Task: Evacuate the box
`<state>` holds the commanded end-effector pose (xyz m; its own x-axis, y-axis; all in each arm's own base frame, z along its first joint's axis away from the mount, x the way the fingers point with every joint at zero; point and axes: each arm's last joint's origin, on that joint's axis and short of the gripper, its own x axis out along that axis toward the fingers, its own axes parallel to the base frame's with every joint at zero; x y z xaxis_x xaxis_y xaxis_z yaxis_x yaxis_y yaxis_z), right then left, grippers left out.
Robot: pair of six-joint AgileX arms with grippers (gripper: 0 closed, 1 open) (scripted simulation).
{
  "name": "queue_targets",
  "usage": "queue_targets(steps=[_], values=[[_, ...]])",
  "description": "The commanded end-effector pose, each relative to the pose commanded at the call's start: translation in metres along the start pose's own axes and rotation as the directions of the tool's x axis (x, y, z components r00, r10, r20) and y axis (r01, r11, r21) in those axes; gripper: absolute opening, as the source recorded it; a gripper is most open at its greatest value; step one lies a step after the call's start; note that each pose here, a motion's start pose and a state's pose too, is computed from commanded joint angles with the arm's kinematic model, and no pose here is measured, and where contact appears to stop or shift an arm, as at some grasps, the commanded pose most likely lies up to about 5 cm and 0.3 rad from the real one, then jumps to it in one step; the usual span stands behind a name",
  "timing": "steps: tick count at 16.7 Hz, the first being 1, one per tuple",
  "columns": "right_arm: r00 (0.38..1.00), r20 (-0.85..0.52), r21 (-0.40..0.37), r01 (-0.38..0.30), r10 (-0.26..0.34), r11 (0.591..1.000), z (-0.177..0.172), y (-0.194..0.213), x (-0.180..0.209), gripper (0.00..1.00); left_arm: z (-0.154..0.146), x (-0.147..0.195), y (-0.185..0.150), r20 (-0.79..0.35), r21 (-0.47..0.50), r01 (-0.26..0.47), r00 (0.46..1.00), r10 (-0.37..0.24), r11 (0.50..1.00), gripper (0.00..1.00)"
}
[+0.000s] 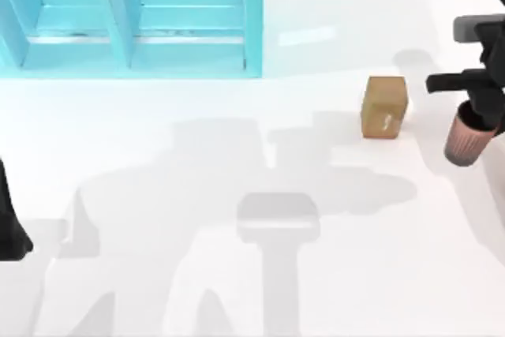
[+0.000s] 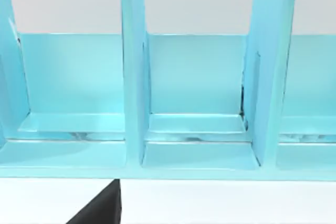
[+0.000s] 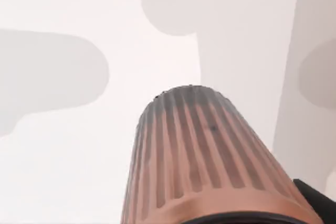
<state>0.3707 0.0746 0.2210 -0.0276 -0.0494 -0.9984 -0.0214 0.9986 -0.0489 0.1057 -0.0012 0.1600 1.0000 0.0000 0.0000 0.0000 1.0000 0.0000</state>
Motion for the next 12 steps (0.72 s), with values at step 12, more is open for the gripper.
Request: queue_targets(steps=[12], values=[[1.000, 0.006, 0.032, 0.014, -0.015, 0.999, -0.025, 0.036, 0.025, 0.00, 0.000, 0.000, 0.000, 0.000, 0.000, 0.000, 1.000, 0.000, 1.000, 1.00]])
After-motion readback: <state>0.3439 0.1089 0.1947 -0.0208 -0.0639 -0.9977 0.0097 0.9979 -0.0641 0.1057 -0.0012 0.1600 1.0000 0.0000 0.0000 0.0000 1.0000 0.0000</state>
